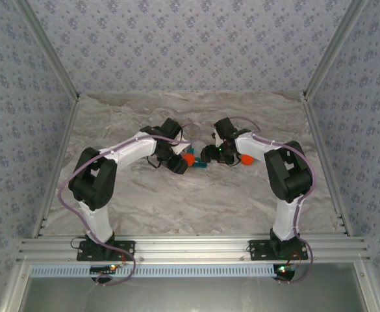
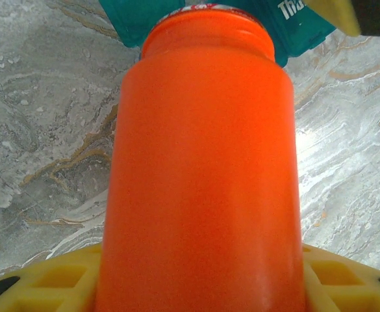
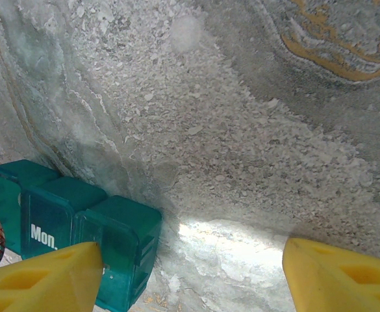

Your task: Sort the pills into containers

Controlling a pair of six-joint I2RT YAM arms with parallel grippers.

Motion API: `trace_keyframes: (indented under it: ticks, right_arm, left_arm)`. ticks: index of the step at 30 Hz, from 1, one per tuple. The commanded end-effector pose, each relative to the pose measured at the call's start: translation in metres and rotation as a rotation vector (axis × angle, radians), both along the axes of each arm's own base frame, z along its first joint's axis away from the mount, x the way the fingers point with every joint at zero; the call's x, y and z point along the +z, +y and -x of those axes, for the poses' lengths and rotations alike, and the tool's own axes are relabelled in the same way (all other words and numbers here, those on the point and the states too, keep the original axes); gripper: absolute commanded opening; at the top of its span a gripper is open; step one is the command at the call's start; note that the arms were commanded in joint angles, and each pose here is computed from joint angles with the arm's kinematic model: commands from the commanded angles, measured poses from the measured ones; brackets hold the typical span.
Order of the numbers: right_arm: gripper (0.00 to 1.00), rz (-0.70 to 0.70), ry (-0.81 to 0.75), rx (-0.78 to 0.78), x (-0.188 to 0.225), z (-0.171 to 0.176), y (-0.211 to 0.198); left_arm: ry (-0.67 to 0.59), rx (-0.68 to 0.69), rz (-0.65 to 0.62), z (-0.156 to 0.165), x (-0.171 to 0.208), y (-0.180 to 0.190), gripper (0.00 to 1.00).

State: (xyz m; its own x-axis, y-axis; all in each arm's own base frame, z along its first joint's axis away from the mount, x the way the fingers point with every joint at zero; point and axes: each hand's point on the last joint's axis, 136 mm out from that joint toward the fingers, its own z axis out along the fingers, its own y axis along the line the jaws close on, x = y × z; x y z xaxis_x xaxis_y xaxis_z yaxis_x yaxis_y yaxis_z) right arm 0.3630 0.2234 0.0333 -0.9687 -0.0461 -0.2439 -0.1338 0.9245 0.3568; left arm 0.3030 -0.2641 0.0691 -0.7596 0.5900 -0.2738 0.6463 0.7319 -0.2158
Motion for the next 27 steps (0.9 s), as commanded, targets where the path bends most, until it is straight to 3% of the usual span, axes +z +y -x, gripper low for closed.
trace_keyframes:
  ticks: [1,27]
  right_arm:
    - [0.76,0.009,0.059,-0.004,-0.011,0.0089,-0.0001]
    - [0.76,0.005,0.059,0.002,-0.0092,0.008,0.0017]
  left_arm:
    - [-0.013,-0.023,0.002,-0.0005,0.0103,-0.0031,0.0]
    - [-0.079,-0.025,0.086,-0.0005,0.0148,-0.0072,0.0]
